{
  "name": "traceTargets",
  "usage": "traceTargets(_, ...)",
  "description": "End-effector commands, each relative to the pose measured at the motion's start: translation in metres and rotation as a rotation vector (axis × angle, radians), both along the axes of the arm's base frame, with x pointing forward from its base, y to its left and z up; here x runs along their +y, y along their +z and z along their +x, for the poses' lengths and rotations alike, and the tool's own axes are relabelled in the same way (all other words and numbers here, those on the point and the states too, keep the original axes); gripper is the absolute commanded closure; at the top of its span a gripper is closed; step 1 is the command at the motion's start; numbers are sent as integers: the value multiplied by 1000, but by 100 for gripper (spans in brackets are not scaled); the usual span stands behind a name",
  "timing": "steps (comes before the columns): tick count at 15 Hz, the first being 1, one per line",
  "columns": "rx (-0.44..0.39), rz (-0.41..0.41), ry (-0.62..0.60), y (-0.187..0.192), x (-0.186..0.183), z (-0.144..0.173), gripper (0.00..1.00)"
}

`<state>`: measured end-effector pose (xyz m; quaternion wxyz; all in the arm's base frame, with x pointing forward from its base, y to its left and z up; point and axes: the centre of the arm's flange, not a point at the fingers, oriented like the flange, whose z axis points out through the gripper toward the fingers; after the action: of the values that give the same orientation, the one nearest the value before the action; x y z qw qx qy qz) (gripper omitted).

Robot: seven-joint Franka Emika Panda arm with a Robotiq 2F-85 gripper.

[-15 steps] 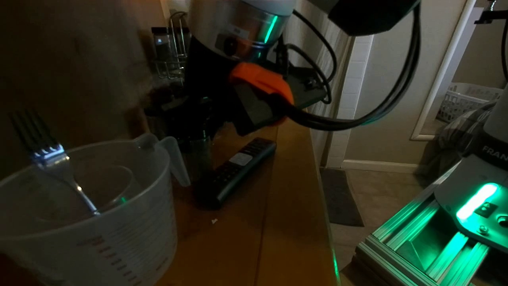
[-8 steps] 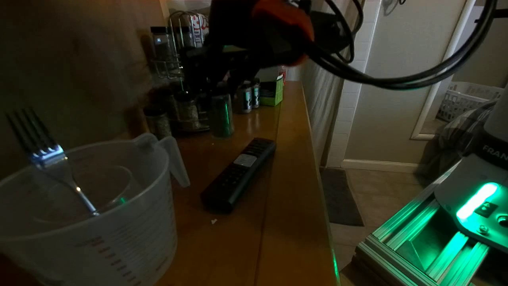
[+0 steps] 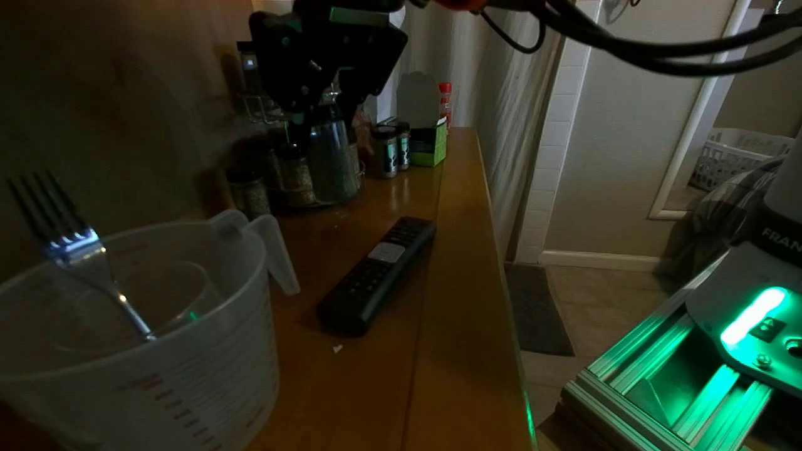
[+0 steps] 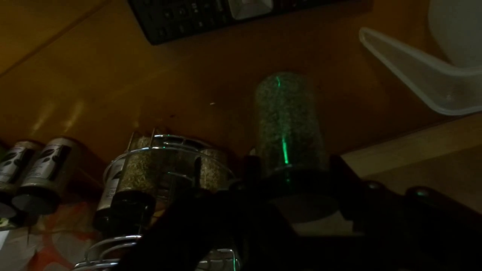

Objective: Pick up one container with a black lid and put it on the seasoning rack

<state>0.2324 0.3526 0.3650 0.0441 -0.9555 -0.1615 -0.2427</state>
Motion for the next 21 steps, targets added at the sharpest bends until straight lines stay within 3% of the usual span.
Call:
traceTargets(1, 1, -1, 0, -1, 0, 0, 51)
traceTargets(7, 3, -5, 3, -2, 0, 1, 51)
traceTargets(8, 3, -5, 3, -2, 0, 1, 76)
traceTargets(13, -61, 16, 81, 72, -15, -37, 76)
traceTargets(15, -79, -10, 54, 103, -25, -42, 76)
traceTargets(19, -84, -87, 59, 153, -58, -16, 76)
traceTargets(21, -103, -85, 72, 174, -72, 7, 76)
